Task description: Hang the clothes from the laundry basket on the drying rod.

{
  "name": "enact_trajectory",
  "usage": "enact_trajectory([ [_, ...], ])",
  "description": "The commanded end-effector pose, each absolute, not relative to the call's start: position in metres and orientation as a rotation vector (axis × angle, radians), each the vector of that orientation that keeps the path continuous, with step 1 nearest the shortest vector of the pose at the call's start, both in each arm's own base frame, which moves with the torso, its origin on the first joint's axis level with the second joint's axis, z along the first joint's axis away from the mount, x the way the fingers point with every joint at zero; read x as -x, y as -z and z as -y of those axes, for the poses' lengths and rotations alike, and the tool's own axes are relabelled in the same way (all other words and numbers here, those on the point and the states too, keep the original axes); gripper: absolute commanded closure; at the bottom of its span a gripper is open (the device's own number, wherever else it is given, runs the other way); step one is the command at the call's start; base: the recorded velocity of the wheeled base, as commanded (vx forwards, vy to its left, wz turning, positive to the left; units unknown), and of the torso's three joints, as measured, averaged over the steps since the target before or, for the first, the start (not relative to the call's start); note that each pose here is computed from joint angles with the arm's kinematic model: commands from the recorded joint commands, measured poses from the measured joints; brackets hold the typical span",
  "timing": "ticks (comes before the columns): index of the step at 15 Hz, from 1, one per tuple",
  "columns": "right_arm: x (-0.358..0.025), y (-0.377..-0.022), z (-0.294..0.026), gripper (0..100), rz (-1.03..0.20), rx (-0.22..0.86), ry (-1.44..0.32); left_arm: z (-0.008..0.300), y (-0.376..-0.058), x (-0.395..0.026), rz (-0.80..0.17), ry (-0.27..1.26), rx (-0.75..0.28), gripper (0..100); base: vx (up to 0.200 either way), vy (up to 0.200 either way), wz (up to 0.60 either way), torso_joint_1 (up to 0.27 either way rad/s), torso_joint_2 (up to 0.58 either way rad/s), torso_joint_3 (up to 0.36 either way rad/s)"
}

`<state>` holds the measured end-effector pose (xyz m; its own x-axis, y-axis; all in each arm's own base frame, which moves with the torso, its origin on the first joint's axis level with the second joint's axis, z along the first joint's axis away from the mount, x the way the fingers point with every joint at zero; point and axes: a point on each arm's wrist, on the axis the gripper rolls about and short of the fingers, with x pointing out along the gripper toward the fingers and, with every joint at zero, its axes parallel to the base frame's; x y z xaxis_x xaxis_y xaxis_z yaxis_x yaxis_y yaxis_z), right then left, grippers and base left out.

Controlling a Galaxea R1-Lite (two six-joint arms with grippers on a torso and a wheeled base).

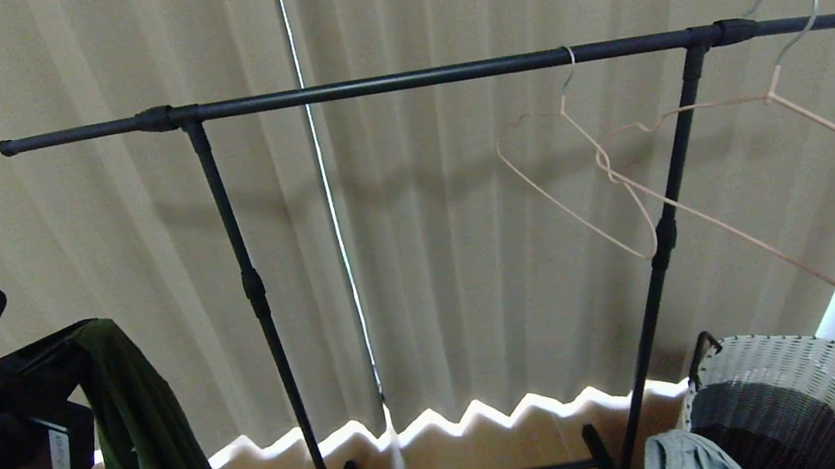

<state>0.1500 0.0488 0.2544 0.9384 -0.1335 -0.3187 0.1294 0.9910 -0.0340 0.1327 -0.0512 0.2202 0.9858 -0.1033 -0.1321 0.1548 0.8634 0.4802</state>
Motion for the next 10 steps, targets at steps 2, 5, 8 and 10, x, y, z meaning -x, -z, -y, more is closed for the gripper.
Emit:
enact_trajectory([
  [2, -0.1505, -0.2537, -0.0493, 100, -0.329, 0.014, 0.132, 0.0510, -0.2186, -0.1325, -0.108, 0.137, -0.510, 100, 0.000, 0.000, 0.00, 0.000, 0.00, 0.000],
  [5, -0.1503, -0.2501, -0.0492, 100, -0.338, 0.016, 0.133, 0.0510, -0.2177, -0.1324, -0.111, 0.137, -0.507, 100, 0.000, 0.000, 0.00, 0.000, 0.00, 0.000],
  [8, -0.1522, -0.2452, -0.0499, 100, -0.309, 0.006, 0.130, 0.0506, -0.2173, -0.1325, -0.113, 0.134, -0.507, 100, 0.000, 0.000, 0.00, 0.000, 0.00, 0.000],
  [10, -0.1522, -0.2453, -0.0499, 100, -0.287, -0.004, 0.130, 0.0503, -0.2179, -0.1324, -0.111, 0.132, -0.506, 100, 0.000, 0.000, 0.00, 0.000, 0.00, 0.000],
])
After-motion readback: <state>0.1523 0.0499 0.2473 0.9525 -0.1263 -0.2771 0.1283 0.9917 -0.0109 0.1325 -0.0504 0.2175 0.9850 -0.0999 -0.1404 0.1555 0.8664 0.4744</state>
